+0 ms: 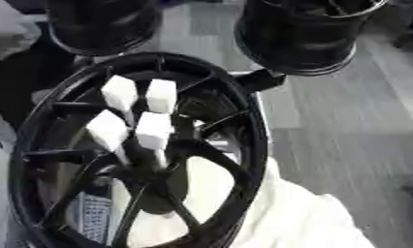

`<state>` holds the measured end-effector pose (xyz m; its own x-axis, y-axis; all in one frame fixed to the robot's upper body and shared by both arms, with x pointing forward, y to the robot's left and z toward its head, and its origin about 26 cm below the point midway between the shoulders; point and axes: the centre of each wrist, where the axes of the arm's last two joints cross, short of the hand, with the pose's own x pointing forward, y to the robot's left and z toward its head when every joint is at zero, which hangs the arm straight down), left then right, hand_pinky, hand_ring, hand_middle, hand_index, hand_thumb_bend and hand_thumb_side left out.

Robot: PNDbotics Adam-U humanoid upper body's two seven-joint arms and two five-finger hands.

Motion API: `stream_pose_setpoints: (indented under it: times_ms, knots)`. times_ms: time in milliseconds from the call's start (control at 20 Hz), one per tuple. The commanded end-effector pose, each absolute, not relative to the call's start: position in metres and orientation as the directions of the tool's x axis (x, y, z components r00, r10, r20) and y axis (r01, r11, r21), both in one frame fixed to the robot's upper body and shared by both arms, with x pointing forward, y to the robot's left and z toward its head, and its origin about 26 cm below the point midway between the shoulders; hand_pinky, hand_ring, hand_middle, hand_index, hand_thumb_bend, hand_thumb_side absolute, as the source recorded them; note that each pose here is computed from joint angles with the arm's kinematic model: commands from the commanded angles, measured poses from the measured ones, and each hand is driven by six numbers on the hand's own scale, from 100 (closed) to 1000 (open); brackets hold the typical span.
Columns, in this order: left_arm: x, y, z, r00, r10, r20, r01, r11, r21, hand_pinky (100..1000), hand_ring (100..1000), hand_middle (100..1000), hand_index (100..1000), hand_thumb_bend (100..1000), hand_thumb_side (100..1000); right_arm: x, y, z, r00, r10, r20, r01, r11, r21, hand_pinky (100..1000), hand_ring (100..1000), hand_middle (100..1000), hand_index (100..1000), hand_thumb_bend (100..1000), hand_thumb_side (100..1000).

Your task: Pull the pin out of the wheel hub.

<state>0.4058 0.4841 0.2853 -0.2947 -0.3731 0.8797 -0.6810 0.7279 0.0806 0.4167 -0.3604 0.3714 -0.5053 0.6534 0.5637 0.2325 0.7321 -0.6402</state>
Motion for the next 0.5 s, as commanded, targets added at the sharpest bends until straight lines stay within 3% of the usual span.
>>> stream_pose_setpoints:
  times_ms: [50, 250, 400, 500]
  knots:
    - [0.394, 0.493, 0.312, -0.325, -0.427, 0.843, -0.699, 0.710, 0.090, 825, 844, 870, 942, 813, 548, 0.404, -0.346, 0.397, -0.555, 0.705, 0.441, 0.238, 0.642, -0.728, 904, 841, 816, 835, 100, 783]
    - [0.393, 0.482, 0.318, -0.354, -0.451, 0.819, -0.671, 0.733, 0.113, 820, 851, 866, 937, 814, 541, 0.400, -0.309, 0.408, -0.624, 0.733, 0.269, 0.177, 0.468, -0.866, 905, 847, 815, 840, 100, 765]
    - [0.392, 0.478, 0.321, -0.360, -0.456, 0.814, -0.666, 0.736, 0.118, 820, 851, 866, 937, 814, 541, 0.400, -0.303, 0.411, -0.633, 0.741, 0.225, 0.167, 0.415, -0.894, 905, 847, 815, 840, 100, 765]
    - [0.394, 0.471, 0.322, -0.373, -0.467, 0.801, -0.652, 0.747, 0.132, 819, 856, 868, 936, 818, 539, 0.399, -0.293, 0.414, -0.654, 0.731, 0.195, 0.167, 0.391, -0.905, 906, 859, 821, 850, 100, 705]
